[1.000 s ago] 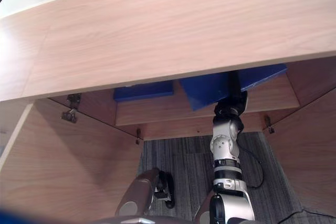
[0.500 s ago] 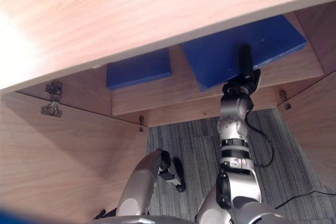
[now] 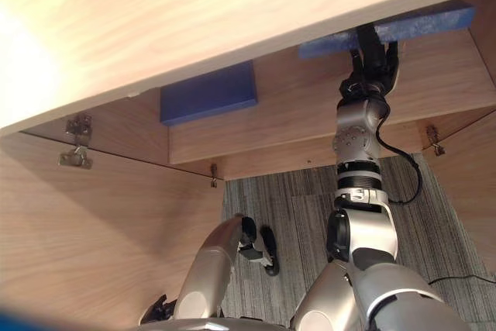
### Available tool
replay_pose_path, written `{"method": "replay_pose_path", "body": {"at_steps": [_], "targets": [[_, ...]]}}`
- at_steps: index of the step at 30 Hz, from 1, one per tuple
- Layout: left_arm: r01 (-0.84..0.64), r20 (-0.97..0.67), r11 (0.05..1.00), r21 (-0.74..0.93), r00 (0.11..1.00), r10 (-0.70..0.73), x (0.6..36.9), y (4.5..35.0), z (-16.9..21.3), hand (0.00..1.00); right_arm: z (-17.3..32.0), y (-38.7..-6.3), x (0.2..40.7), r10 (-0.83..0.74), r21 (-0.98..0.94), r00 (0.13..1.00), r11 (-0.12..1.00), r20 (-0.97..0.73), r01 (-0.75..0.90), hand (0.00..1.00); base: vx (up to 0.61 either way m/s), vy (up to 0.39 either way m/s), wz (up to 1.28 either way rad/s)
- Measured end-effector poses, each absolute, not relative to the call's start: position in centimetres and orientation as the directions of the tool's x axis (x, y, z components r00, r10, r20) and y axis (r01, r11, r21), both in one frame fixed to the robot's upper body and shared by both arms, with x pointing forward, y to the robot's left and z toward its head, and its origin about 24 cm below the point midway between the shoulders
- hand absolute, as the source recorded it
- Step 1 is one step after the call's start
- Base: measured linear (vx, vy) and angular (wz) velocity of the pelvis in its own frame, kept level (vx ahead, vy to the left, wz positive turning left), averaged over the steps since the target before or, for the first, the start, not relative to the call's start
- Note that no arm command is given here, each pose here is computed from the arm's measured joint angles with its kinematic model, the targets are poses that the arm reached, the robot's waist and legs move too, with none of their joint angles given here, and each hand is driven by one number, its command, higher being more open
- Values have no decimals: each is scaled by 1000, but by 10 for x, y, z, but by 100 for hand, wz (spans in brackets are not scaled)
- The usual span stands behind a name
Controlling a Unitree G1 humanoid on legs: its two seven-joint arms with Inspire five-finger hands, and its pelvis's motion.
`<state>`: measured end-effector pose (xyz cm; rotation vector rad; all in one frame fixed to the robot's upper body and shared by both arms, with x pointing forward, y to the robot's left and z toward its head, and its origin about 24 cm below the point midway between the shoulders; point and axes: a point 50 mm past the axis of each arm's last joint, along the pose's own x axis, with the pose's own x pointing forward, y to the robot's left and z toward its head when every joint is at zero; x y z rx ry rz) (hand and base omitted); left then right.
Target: Walk over to the cabinet, pick up the folder, carry it to the office cabinet, place the folder inside the office cabinet, then close the office cabinet door
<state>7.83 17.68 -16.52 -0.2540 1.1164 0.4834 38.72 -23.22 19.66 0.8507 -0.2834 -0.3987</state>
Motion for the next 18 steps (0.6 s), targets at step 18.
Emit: {"method": "replay_pose_path", "body": {"at_steps": [18], "targets": [[-259, -855, 966, 21, 495, 151, 100, 184, -156, 100, 164, -220, 409, -40, -427, 996, 904, -78, 3, 100, 26, -66, 1]]}}
